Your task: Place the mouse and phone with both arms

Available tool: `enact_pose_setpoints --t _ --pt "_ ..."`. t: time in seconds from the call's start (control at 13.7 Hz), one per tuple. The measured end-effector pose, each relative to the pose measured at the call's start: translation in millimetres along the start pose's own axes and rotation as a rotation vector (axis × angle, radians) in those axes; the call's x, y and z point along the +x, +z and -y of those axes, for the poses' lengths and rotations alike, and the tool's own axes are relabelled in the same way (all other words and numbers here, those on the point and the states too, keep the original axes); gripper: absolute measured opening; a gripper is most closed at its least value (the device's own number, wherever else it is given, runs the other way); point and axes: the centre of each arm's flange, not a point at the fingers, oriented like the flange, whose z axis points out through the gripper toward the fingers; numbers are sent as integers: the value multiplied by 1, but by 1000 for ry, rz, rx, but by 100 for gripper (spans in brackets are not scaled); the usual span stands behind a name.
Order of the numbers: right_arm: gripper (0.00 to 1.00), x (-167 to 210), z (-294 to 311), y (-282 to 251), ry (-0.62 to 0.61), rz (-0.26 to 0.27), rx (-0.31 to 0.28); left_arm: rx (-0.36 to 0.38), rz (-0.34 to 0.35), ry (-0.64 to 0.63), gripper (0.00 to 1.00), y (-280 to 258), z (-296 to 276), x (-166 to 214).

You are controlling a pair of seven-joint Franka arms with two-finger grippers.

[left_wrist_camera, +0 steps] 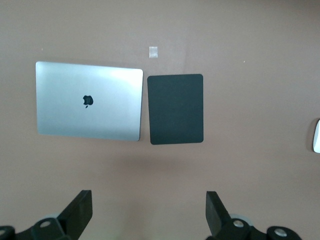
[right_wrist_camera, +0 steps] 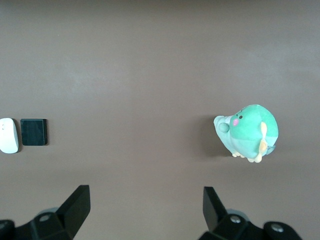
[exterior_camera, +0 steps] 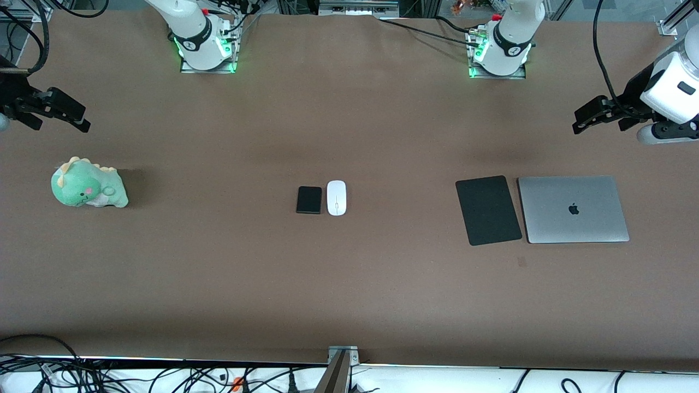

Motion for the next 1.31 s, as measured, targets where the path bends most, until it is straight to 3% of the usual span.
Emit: enact_pose_setpoints --t 1.02,1.31 --pt "100 2 7 10 -13 23 -2 -3 1 17 100 2 -2 0" --pt "100 -1 7 14 -13 59 -4 -3 9 16 100 6 -2 0"
